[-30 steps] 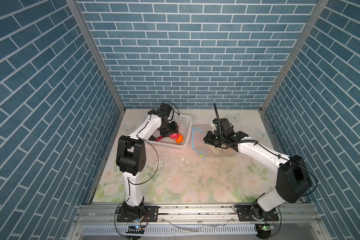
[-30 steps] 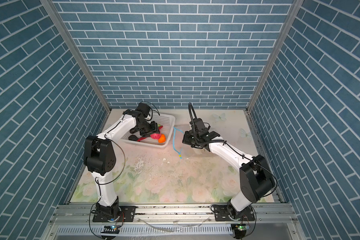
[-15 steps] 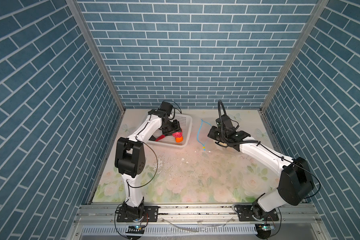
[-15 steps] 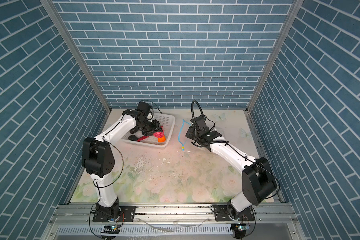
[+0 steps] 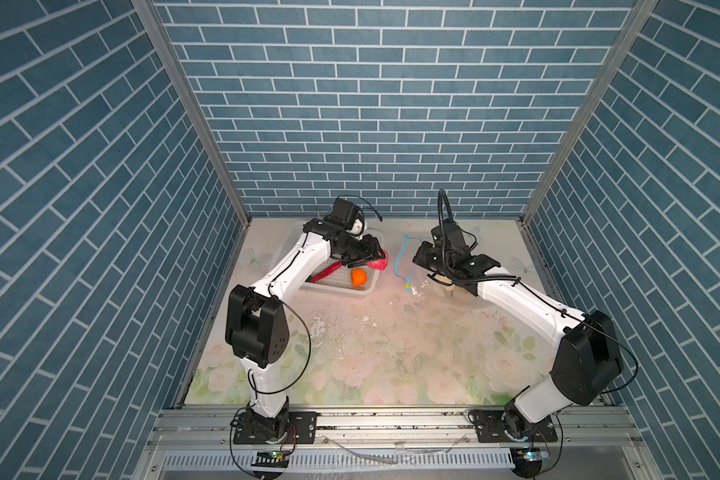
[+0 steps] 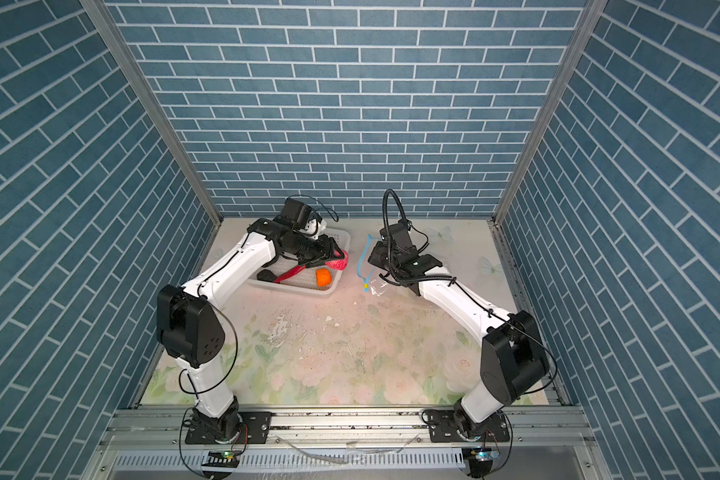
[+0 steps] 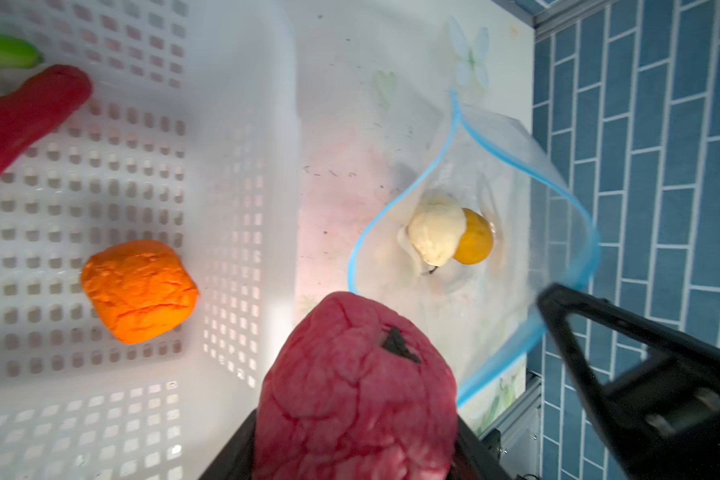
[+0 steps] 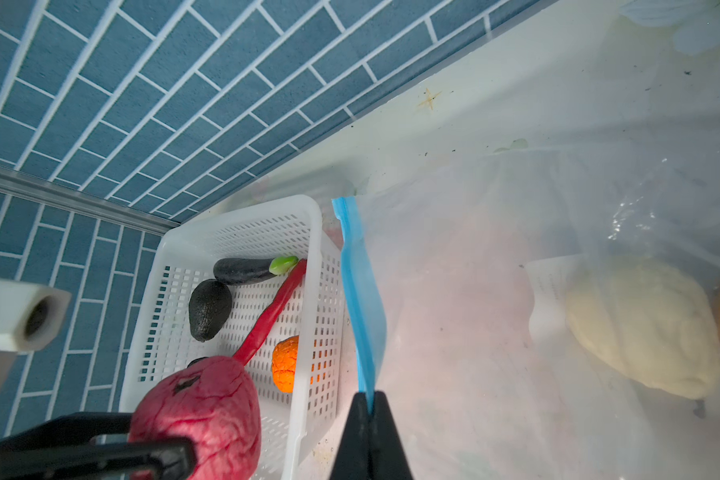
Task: Place the food in the zip-top bag and seal the zipper
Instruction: 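Lift the pink beet with the left gripper toward the bag mouth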
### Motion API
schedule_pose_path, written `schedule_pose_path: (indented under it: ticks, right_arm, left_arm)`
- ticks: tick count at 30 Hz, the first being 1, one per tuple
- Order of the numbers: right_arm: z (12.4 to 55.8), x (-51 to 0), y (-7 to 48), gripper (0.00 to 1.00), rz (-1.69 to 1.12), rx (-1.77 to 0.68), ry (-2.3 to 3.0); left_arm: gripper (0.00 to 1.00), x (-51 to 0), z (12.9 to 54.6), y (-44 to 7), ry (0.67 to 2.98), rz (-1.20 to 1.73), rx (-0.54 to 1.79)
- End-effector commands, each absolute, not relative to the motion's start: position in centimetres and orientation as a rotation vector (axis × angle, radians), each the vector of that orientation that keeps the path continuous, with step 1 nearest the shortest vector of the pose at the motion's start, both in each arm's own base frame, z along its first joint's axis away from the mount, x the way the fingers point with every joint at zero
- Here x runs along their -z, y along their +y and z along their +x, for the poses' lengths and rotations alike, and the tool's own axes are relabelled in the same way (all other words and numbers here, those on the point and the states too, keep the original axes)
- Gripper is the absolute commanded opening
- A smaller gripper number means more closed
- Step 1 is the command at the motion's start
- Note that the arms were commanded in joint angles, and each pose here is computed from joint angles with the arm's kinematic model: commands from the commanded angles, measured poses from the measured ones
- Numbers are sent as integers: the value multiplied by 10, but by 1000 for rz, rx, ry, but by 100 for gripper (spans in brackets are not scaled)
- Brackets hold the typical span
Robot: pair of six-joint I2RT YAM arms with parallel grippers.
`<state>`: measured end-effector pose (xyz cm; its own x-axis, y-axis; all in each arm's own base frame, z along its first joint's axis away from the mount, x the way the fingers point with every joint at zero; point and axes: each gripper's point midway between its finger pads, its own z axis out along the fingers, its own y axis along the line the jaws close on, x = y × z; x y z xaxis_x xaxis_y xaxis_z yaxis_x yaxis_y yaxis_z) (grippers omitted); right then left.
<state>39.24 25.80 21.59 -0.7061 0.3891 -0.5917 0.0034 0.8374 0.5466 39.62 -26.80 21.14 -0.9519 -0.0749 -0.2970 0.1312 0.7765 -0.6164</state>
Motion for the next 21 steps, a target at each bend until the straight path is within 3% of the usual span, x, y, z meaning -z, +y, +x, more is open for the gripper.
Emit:
schedule_pose_path:
  ticks: [1,21]
  right_arm:
    - [398,-238,259,0,309,-719,2227]
    - [393,-255,256,0,305,-748,2189]
  left_arm:
    - [53,-231,393,-282,2596,80,1049]
    - [51,-212,394,-323,2609,110,1132]
